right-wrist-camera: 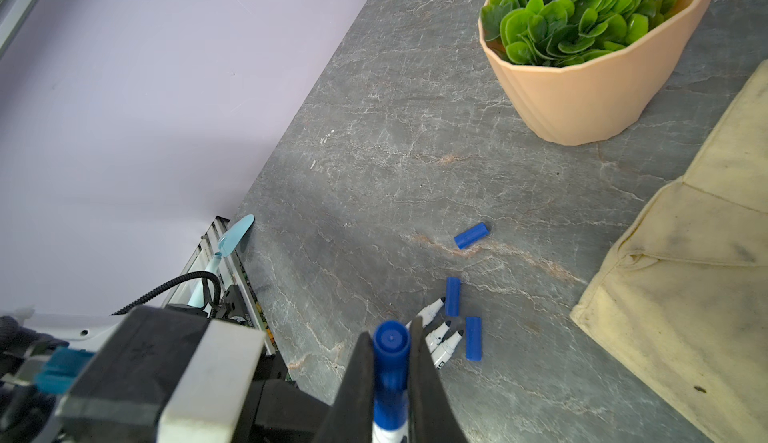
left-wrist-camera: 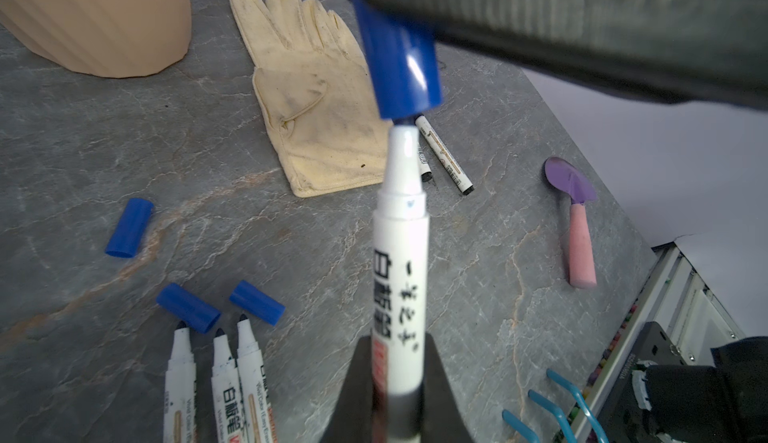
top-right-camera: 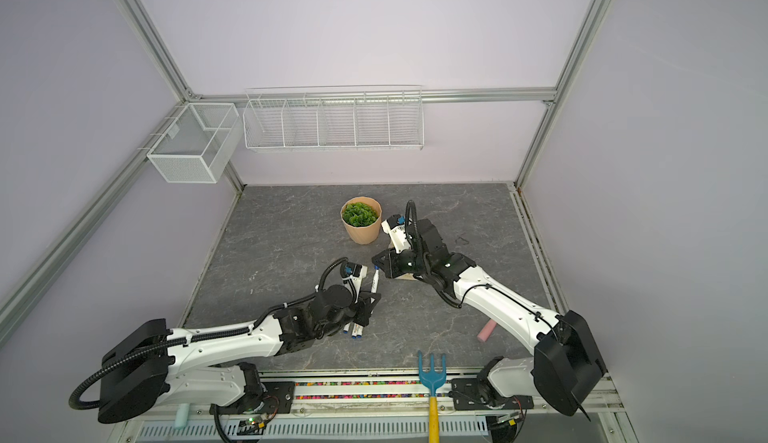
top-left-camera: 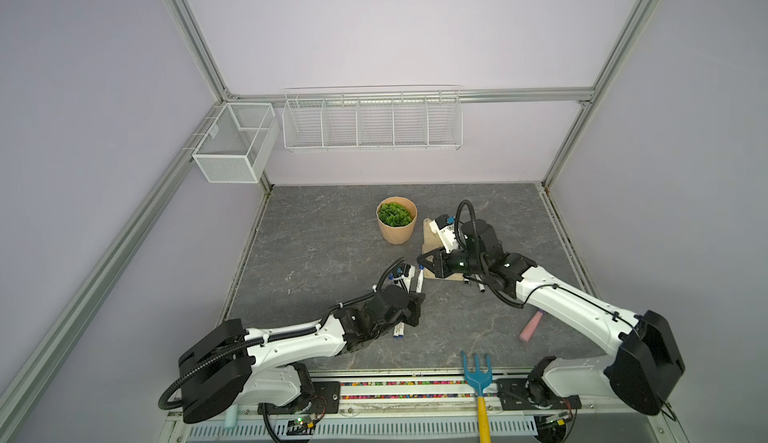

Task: Insert the pens into the pen caps
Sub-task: 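Press the blue cap down onto the marker tip with the right gripper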

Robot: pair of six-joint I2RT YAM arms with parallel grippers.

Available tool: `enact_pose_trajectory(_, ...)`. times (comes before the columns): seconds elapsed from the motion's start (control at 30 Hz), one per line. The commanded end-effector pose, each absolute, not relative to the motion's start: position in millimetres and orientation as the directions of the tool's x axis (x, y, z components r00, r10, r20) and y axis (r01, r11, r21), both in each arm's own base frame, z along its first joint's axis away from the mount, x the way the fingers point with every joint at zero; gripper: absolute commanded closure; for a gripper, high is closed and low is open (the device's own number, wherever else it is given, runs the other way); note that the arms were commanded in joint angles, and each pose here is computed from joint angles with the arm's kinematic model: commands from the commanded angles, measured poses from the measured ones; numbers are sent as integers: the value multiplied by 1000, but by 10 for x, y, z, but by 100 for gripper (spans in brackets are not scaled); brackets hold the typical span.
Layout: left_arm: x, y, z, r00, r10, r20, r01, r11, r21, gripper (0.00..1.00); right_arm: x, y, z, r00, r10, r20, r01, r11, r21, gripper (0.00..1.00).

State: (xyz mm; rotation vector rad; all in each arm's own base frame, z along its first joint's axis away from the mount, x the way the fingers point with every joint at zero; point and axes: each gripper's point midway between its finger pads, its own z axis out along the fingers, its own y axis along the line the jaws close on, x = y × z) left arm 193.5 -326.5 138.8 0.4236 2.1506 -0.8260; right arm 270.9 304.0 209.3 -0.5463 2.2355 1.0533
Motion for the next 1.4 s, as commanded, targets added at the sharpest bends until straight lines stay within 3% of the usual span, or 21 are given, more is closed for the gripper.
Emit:
enact_pose_trajectory(0.0, 1998, -3216, 1526, -607, -25, -794, 525, 738, -424, 100, 2564, 2991, 2014, -742, -149, -653, -592, 602, 535, 93)
enact_pose_trajectory(1.0, 2001, -3195, 1719, -569, -49, -821, 550, 719, -424, 100, 2628, 3037, 1934, -775, -137, -617, -563, 593, 575, 93)
enact_pose_trajectory(1.37, 2070, -3229, 1770, -548, -81, -832, 540, 726, -426, 100, 2580, 3016, 2142, -766, -131, -630, -589, 537, 604, 93)
